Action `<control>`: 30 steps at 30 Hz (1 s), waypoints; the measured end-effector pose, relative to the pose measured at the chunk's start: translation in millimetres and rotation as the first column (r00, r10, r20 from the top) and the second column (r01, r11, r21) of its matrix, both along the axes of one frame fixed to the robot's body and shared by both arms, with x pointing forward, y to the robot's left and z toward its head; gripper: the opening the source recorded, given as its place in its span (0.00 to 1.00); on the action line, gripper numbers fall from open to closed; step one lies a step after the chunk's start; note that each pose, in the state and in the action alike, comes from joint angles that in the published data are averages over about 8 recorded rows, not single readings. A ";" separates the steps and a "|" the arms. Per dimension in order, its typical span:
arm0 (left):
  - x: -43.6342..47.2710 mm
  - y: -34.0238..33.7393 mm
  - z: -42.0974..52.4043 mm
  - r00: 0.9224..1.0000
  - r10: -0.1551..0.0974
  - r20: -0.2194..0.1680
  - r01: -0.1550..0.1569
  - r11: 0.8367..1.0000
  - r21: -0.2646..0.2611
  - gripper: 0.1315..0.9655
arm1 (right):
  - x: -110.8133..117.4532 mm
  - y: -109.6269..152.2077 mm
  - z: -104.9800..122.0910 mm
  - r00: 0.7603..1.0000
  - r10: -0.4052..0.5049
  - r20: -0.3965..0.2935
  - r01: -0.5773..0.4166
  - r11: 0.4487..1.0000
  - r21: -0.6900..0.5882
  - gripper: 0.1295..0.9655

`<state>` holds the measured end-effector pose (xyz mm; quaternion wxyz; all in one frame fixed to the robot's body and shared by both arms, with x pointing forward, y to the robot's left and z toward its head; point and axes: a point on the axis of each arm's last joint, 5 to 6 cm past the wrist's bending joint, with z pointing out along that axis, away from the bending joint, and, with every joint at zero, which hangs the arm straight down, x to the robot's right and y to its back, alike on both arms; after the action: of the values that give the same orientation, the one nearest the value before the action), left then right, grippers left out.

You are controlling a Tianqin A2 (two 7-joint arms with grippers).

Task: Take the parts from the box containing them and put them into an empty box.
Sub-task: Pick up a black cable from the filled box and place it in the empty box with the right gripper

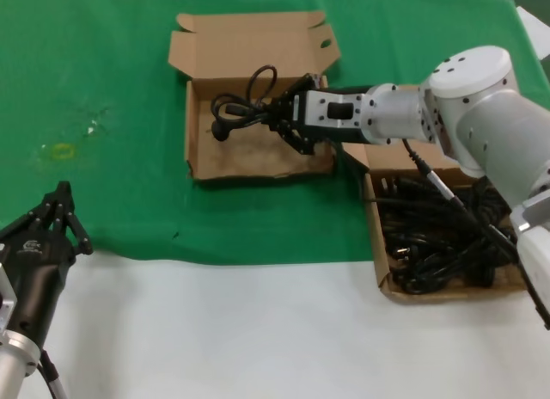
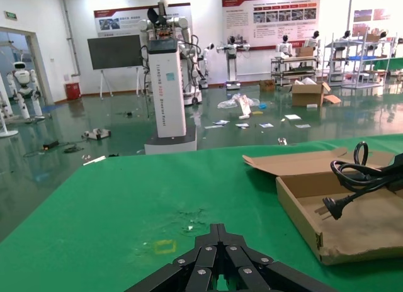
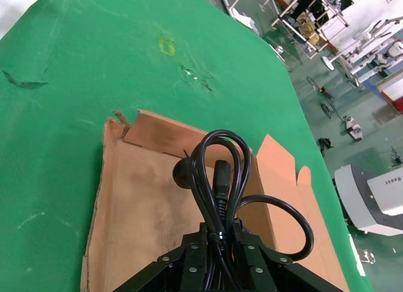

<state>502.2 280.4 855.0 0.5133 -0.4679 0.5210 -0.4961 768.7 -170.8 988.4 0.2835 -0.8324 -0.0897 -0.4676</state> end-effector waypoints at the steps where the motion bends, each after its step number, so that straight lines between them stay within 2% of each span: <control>1: 0.0 0.0 0.0 1.000 0.000 0.000 0.000 1.000 0.000 0.01 | -0.2 0.4 -0.8 1.000 0.000 0.001 0.000 1.000 0.000 0.10; 16: 0.0 0.0 0.0 1.000 0.000 0.000 0.000 1.000 0.000 0.01 | -2.0 3.6 -9.3 1.000 0.001 0.012 -0.001 1.000 -0.010 0.10; 25: 0.0 0.0 0.0 1.000 0.000 0.000 0.000 1.000 0.000 0.01 | -2.2 3.0 -11.0 1.000 0.000 0.024 0.001 1.000 -0.013 0.18; 30: 0.0 0.0 0.0 1.000 0.000 0.000 0.000 1.000 0.000 0.01 | -1.7 1.2 -10.4 1.000 -0.005 0.030 0.005 1.000 -0.012 0.27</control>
<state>502.2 280.4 855.0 0.5133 -0.4679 0.5210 -0.4961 767.0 -169.5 978.0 0.2759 -0.8272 -0.0947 -0.4802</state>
